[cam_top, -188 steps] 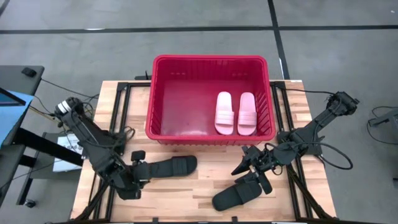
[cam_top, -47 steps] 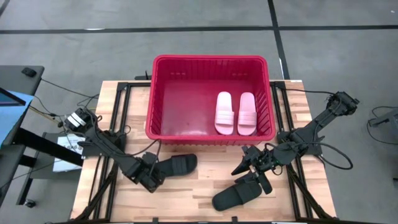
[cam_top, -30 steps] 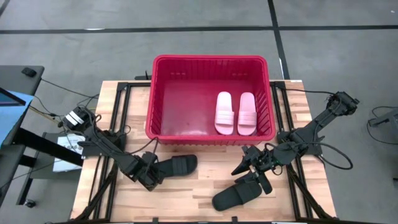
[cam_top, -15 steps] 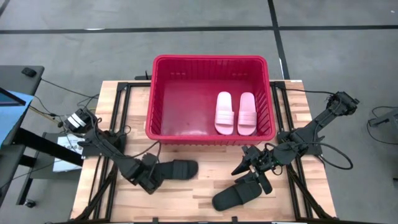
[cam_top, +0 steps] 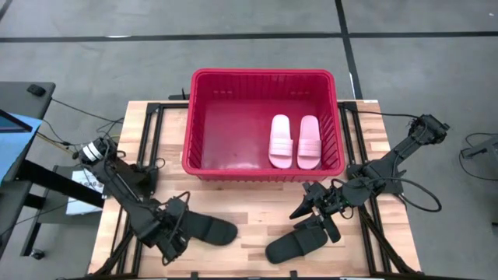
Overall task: Pick and place slides into bin
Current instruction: Put the left black slide into the bin
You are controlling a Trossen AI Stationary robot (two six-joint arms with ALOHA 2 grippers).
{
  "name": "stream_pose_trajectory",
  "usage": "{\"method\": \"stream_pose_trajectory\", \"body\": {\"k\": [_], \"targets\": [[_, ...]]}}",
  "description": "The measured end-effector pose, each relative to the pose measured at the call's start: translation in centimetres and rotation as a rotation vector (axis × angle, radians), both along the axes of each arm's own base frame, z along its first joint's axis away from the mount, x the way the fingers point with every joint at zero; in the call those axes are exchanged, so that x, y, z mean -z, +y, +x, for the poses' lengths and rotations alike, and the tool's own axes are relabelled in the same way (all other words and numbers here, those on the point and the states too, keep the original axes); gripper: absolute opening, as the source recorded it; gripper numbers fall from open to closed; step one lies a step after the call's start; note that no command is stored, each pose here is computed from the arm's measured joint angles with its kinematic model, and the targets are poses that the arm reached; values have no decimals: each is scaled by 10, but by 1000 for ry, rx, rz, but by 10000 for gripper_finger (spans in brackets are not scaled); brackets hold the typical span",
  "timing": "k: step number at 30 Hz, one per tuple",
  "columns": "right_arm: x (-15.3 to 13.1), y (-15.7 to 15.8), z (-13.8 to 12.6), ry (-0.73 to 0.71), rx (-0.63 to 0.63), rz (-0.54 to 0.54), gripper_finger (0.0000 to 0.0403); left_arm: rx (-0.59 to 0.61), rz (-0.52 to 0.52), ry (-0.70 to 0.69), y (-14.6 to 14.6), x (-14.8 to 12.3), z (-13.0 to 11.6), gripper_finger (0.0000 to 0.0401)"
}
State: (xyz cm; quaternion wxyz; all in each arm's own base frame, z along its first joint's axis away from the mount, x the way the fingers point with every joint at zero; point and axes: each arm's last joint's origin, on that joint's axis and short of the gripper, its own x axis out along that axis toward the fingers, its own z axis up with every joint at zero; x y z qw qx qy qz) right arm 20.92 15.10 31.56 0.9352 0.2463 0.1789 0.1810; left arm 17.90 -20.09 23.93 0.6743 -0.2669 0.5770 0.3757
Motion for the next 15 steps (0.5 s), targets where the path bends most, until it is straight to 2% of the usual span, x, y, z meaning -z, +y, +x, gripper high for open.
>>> {"method": "stream_pose_trajectory", "body": {"k": [5,8,15], "targets": [[0,0,0,0,0,0,145,19,77,-28,0,-43,-4,0],[0,0,0,0,0,0,145,34,89,-98,-1,-64,-3,0],[0,0,0,0,0,0,145,107,84,-233,-4,-91,3,0]]}}
